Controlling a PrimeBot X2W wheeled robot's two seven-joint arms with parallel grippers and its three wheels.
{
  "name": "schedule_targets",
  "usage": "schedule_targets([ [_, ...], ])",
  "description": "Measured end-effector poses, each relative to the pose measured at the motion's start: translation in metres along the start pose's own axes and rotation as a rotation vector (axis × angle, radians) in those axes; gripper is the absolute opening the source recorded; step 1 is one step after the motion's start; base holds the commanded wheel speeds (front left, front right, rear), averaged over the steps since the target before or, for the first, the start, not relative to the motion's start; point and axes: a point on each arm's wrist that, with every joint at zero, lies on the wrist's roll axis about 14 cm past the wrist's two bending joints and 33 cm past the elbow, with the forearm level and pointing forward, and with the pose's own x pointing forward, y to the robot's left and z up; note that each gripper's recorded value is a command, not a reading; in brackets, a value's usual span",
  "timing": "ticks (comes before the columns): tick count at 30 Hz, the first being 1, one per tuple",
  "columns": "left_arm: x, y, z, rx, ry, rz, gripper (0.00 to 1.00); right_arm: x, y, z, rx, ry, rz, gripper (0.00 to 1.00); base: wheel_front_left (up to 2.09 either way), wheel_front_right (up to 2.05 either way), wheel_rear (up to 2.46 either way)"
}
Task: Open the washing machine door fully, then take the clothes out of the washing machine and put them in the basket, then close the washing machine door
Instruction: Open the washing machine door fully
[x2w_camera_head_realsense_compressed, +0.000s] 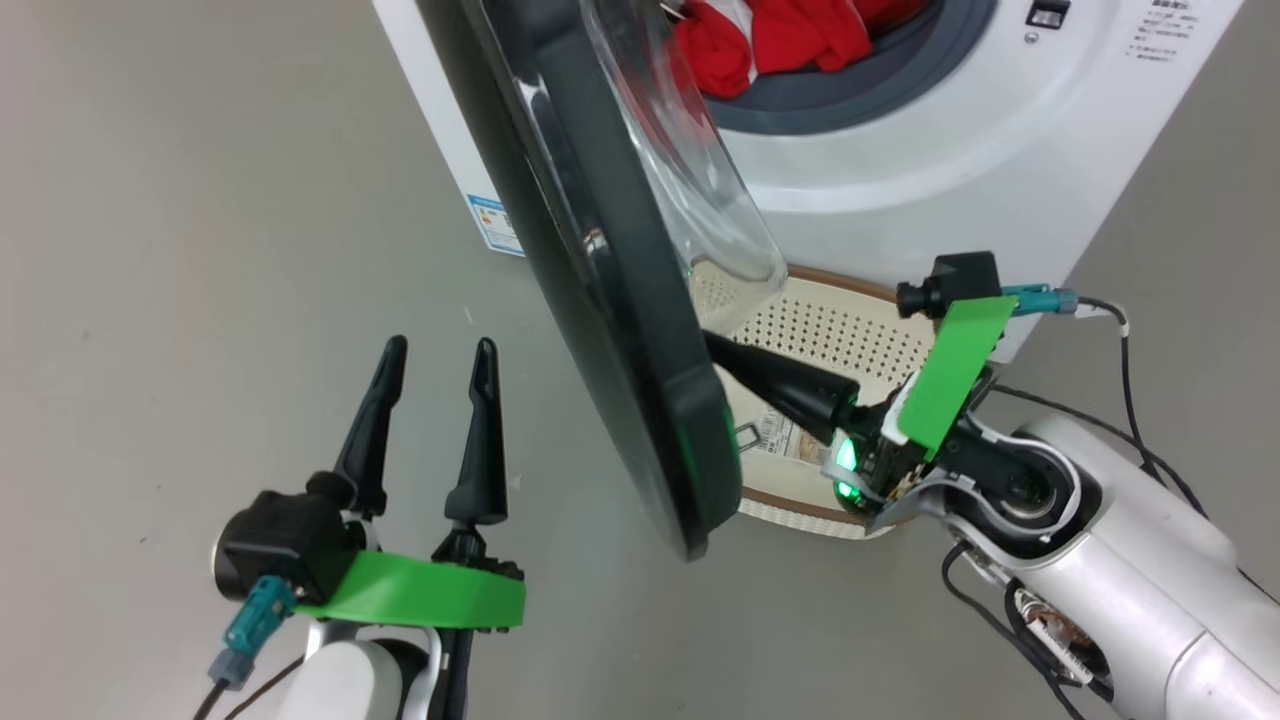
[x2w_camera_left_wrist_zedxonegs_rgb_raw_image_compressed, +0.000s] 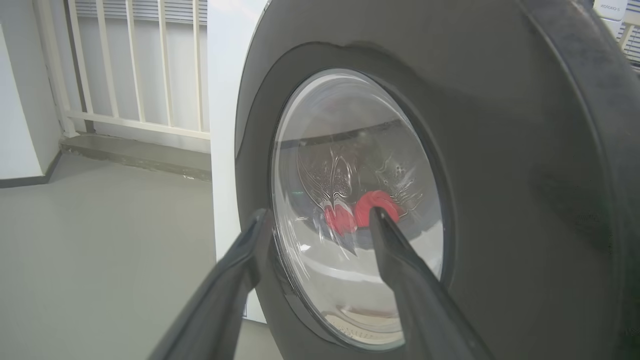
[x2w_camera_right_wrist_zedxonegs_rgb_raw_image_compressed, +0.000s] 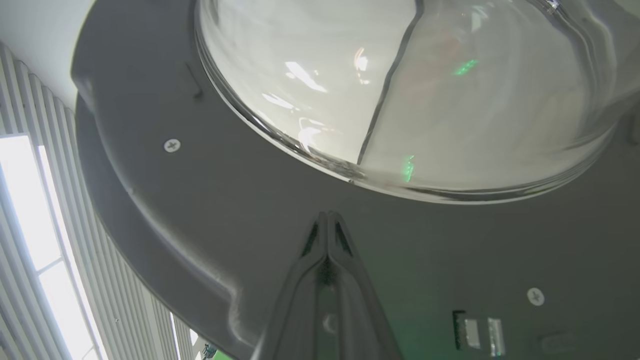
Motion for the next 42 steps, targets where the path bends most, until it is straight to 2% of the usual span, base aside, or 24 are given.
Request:
schedule_targets([
  [23,-0.021,0.028,0.017,0.009,-0.027,0.081,1.00,0.019,0.004,-0.058,0.036,0.171,0.003,0.00,0.00,0.00,0.00],
  [34,-0.029,0.038,0.018,0.007,-0.025,0.112,1.00,0.024,0.000,-0.072,0.056,0.209,-0.009,0.00,0.00,0.00,0.00],
  [42,-0.032,0.042,0.019,0.004,-0.025,0.129,1.00,0.027,-0.005,-0.068,-0.002,0.177,-0.036,0.00,0.00,0.00,0.00],
])
